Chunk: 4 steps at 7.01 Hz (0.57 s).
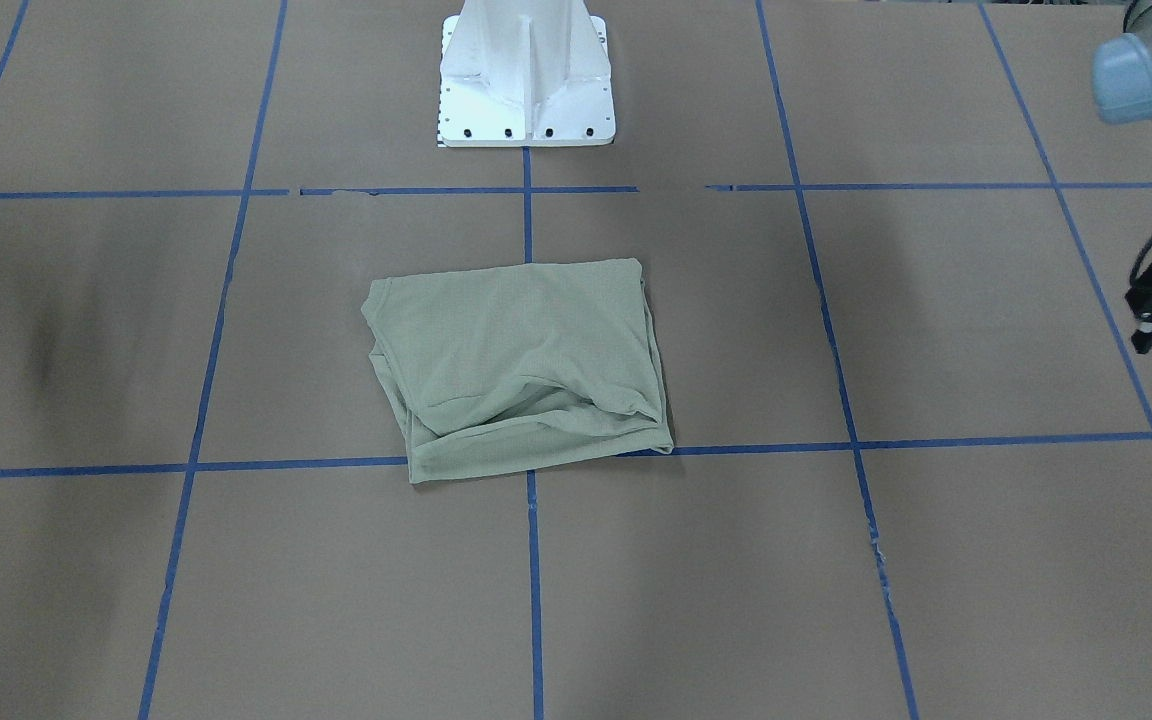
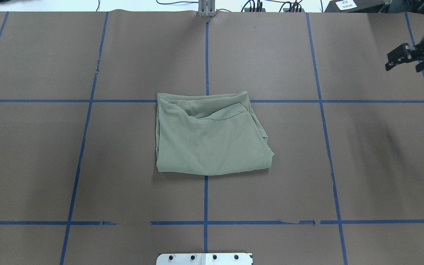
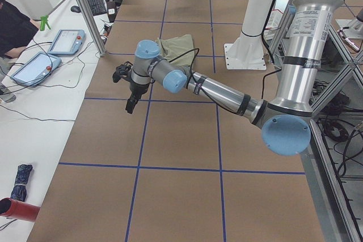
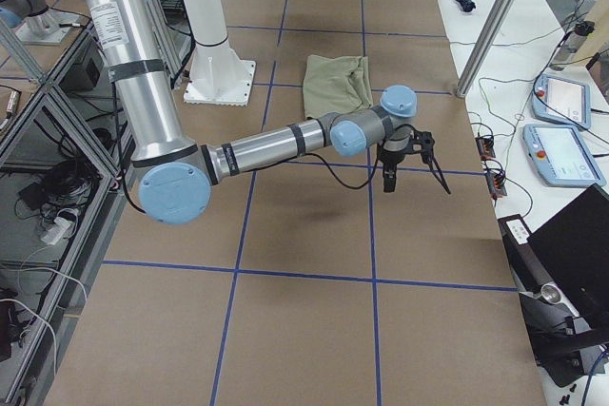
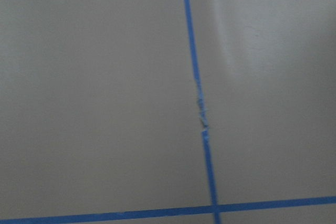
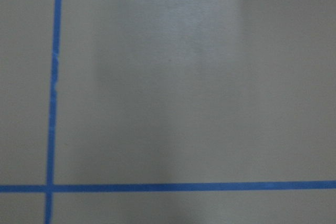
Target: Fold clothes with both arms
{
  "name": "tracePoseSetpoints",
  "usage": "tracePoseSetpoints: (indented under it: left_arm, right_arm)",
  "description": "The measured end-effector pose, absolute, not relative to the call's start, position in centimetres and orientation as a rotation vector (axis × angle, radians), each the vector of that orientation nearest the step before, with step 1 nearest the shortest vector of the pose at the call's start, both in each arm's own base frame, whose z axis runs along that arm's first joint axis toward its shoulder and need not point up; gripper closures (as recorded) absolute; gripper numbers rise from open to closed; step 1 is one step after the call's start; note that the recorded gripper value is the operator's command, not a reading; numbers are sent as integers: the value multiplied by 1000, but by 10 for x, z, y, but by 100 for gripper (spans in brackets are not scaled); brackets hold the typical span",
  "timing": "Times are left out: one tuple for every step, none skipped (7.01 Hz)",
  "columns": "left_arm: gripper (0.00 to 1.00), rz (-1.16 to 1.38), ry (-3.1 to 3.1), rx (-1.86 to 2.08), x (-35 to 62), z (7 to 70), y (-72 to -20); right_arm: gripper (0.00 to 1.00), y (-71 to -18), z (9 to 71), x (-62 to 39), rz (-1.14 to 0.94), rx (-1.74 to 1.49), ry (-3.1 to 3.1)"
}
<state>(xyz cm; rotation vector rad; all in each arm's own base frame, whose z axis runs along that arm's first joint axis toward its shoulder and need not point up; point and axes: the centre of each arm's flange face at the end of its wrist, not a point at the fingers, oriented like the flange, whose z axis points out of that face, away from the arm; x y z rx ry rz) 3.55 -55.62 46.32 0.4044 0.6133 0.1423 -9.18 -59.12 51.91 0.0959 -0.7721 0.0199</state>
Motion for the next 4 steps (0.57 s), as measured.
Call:
tracePoseSetpoints:
  left_arm:
    - [0,191,567,392,-6,482,-550]
    - [0,231,565,372,-32,501,-537]
    - [0,249,610,351,-42,517,-521]
    - [0,241,643,329,-45,530,-511]
  right_arm:
    - [0,-579,550,-43,-75,87,-743]
    - [0,-564,576,5,-165,77,-725]
    - [0,-543,602,44,-216,67,-732]
    - [0,-522,623,63,-221,51,-757]
